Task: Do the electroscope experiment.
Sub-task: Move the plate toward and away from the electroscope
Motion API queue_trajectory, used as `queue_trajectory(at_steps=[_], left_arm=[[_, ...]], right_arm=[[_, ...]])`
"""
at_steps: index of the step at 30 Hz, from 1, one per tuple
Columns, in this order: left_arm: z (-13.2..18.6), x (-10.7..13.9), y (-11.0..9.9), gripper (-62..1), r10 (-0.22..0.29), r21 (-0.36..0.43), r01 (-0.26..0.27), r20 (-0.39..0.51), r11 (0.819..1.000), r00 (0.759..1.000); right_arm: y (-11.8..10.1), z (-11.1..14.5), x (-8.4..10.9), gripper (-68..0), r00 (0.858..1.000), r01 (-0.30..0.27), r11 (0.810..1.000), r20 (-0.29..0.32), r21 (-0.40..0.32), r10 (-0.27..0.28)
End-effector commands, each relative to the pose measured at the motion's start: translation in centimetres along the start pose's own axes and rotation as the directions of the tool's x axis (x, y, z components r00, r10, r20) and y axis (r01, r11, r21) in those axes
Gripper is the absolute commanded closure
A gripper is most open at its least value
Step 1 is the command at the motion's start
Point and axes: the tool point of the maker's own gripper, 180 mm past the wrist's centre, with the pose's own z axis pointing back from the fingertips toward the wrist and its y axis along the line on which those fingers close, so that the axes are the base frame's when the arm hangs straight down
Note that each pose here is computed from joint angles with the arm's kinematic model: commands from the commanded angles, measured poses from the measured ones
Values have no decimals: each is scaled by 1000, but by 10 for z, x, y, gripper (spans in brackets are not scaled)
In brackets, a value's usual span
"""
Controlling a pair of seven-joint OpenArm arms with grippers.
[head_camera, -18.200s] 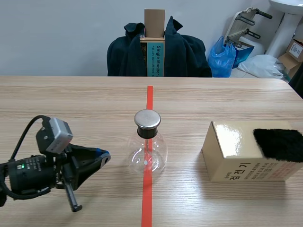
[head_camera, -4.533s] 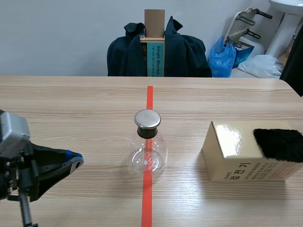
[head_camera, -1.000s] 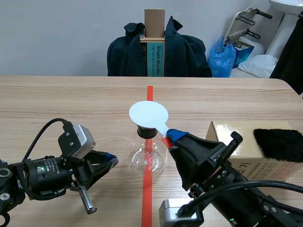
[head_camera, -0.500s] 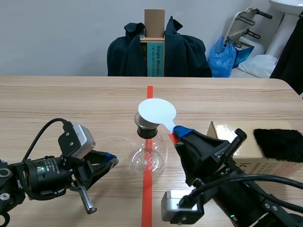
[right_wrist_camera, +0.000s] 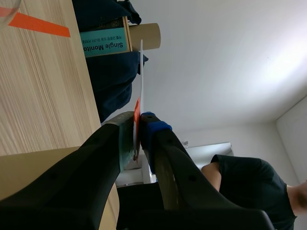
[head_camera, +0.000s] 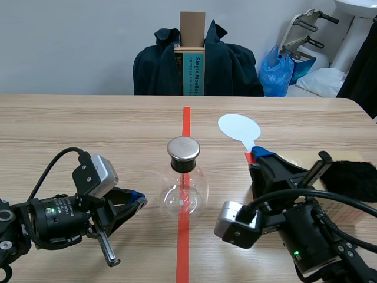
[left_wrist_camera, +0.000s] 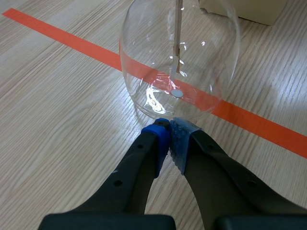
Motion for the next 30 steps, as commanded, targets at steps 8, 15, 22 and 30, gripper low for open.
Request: queue_trajectory(at_steps=[8,15,22,30], left_arm=[[-2,12,4,-19,-2,11,1,43,1000,999],[-2,12,4,-19,-2,11,1,43,1000,999],[-2,12,4,-19,-2,11,1,43,1000,999],[-2,12,4,-19,-2,11,1,43,1000,999]], right_arm=[[-10,-4,13,-8,995,-24,999,94,-35,28],[-8,0,37,-8,972,-34,999,230,-31,41],[-7,5,56,-8,942,-38,999,334,-30,46],[-7,9,67,-8,919,-38,999,391,-30,47]])
